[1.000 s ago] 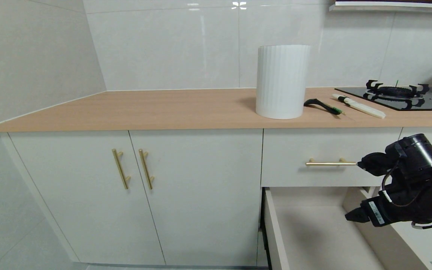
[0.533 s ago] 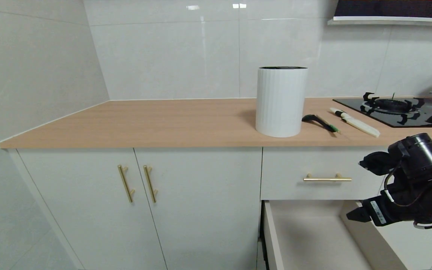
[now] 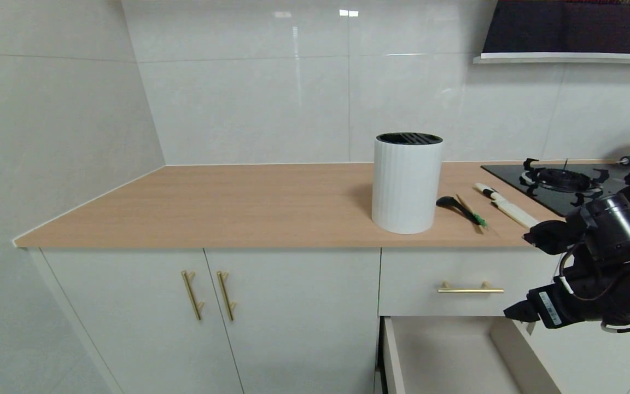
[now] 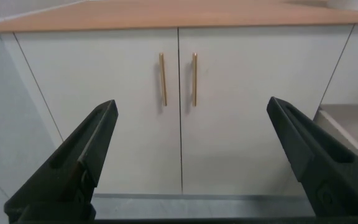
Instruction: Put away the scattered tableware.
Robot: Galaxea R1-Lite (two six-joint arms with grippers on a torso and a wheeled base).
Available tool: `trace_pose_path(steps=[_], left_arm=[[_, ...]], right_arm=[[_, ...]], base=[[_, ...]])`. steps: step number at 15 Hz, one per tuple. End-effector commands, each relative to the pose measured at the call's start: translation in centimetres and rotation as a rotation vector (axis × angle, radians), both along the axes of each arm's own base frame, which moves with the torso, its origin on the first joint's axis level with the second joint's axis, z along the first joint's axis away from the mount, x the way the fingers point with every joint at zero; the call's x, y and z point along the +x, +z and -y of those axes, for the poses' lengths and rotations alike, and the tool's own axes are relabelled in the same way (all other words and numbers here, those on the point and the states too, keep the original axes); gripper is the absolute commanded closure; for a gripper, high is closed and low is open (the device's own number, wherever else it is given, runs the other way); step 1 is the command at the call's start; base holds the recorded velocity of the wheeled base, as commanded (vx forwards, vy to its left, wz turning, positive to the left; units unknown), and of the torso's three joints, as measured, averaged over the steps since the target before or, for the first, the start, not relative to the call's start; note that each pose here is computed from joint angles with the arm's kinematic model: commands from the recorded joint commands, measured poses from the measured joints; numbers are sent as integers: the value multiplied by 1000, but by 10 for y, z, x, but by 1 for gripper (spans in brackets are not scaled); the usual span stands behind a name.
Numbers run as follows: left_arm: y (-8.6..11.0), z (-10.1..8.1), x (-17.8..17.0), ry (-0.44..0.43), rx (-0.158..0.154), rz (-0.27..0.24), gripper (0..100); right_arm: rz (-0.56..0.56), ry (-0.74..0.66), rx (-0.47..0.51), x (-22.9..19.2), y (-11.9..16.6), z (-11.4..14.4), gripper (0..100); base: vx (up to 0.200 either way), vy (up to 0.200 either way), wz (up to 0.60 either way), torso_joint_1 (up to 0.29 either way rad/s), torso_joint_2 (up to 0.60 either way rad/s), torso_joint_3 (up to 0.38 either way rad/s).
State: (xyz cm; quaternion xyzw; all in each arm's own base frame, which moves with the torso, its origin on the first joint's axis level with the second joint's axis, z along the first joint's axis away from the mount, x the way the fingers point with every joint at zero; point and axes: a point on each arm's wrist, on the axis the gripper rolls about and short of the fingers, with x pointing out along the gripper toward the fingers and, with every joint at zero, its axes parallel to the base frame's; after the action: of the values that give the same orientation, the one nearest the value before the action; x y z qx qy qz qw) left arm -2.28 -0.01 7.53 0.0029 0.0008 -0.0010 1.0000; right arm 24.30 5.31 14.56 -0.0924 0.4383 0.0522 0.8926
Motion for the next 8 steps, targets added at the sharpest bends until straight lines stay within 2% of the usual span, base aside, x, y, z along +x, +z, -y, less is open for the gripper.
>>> trace_pose_path(steps=[1, 3, 5, 8], left_arm=[[0, 0, 0, 0, 0, 0, 0], [0, 0, 0, 0, 0, 0, 0], [0, 0, 0, 0, 0, 0, 0], [0, 0, 0, 0, -1, 0, 0]], right_arm=[[23, 2, 4, -2, 4, 0, 0], [82, 3, 17, 3, 14, -1, 0], [218, 10, 74, 21, 40, -5, 0], [240, -7, 100, 52, 69, -11, 0]], base=[[0, 0, 0, 100, -242, -154], [0, 0, 0, 46, -112, -61], [0, 0, 0, 11, -25, -13], [0, 0, 0, 0, 0, 0]])
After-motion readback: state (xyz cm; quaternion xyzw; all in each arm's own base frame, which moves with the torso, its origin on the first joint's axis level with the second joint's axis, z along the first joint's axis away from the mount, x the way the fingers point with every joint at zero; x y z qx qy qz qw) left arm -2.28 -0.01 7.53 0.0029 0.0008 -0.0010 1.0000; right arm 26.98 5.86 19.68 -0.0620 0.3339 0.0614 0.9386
